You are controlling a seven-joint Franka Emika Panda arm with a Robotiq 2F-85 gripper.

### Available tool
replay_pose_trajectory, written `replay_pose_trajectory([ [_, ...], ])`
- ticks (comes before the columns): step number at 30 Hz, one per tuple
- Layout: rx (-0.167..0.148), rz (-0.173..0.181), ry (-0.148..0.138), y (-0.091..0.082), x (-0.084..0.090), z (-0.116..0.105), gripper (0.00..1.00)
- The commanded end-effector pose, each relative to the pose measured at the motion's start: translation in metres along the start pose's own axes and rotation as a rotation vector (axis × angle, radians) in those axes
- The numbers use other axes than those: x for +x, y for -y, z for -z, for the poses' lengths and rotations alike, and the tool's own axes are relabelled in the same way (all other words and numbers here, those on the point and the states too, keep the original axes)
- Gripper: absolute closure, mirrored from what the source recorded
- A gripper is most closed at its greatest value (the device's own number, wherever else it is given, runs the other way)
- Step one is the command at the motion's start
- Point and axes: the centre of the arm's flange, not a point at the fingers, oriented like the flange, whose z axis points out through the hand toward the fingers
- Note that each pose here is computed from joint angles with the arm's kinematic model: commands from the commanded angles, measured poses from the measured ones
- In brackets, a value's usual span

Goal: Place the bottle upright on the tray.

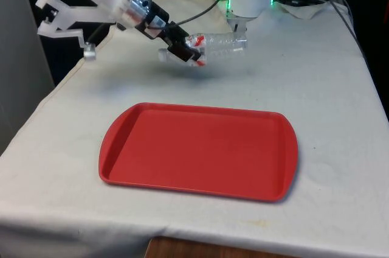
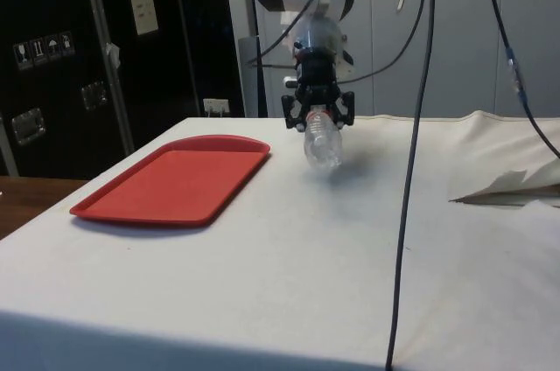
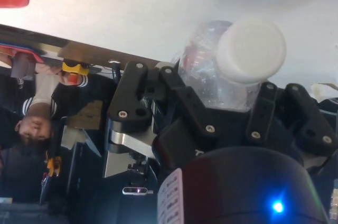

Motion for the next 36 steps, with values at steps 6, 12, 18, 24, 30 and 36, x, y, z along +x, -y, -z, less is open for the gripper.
replay_pose_trajectory([
  [6, 0.0, -0.004, -0.015, 0.002, -0.01, 0.01, 1.0],
  [12, 0.003, -0.007, -0.02, 0.004, -0.015, 0.016, 1.0],
  [18, 0.006, -0.011, -0.033, 0.006, -0.023, 0.025, 1.0],
  [24, 0.007, -0.015, -0.043, 0.008, -0.032, 0.034, 1.0],
  [30, 0.006, -0.014, -0.047, 0.009, -0.037, 0.041, 1.0],
  [36, -0.001, -0.025, -0.065, 0.012, -0.055, 0.057, 1.0],
])
